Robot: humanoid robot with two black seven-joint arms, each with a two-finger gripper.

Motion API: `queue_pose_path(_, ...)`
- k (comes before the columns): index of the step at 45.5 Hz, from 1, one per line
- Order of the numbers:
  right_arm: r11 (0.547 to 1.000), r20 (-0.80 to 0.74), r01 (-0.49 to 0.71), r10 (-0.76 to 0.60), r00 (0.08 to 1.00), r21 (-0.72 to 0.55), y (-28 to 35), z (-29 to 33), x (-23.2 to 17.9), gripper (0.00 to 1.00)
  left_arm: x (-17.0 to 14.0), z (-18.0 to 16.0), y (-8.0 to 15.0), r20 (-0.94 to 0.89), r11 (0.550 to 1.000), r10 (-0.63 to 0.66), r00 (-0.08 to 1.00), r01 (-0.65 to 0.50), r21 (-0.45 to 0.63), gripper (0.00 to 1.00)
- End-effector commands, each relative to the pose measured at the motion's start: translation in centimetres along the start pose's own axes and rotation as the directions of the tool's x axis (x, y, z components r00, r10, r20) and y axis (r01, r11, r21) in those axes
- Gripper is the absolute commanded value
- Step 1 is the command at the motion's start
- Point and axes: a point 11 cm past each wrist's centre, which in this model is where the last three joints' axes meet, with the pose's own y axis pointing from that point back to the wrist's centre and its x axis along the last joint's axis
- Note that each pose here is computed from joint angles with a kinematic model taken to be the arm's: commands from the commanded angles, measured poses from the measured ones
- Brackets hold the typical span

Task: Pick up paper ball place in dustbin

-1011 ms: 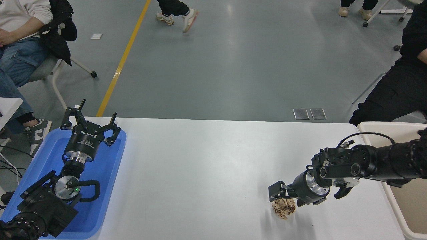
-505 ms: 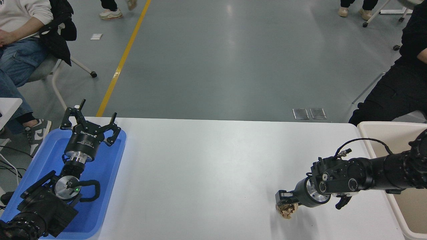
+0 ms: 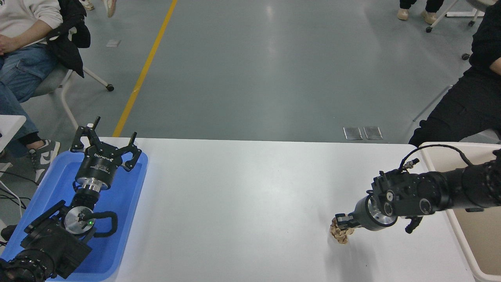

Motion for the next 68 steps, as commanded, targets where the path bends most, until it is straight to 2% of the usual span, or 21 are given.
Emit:
queue_pose_path(1, 0.997, -0.013, -0.076, 0.076, 0.997, -0.022, 7.8, 1.0, 3.5, 0.00, 0.0, 0.0, 0.0, 0.000, 1.000, 0.001, 1.000, -0.001, 0.000, 1.00)
queue_pose_path(16, 0.981, -0.049, -0.193, 0.192, 0.980, -0.017, 17.2, -0.3, 8.4, 0.00, 0.0, 0.0, 0.0, 0.000, 1.000, 0.001, 1.000, -0.001, 0.000, 1.00)
queue_pose_path(34, 0.964, -0.044, -0.247, 0.243, 0.969, -0.099, 22.7, 1.9, 9.7, 0.00, 0.0, 0.0, 0.0, 0.000, 1.000, -0.001, 1.000, 0.001, 0.000, 1.00)
queue_pose_path(55, 0.965, -0.016, -0.227, 0.226, 0.974, -0.133, 21.4, 3.6, 9.4, 0.00, 0.0, 0.0, 0.0, 0.000, 1.000, 0.001, 1.000, -0.001, 0.000, 1.00)
queue_pose_path(63, 0.937, 0.097, -0.216, 0.250, 0.963, -0.274, 17.3, 11.4, 10.0, 0.00, 0.0, 0.0, 0.0, 0.000, 1.000, -0.001, 1.000, 0.001, 0.000, 1.00)
queue_pose_path(68, 0.897, 0.165, -0.216, 0.297, 0.941, -0.385, 15.2, 17.5, 8.9, 0.00, 0.0, 0.0, 0.0, 0.000, 1.000, 0.001, 1.000, -0.001, 0.000, 1.00)
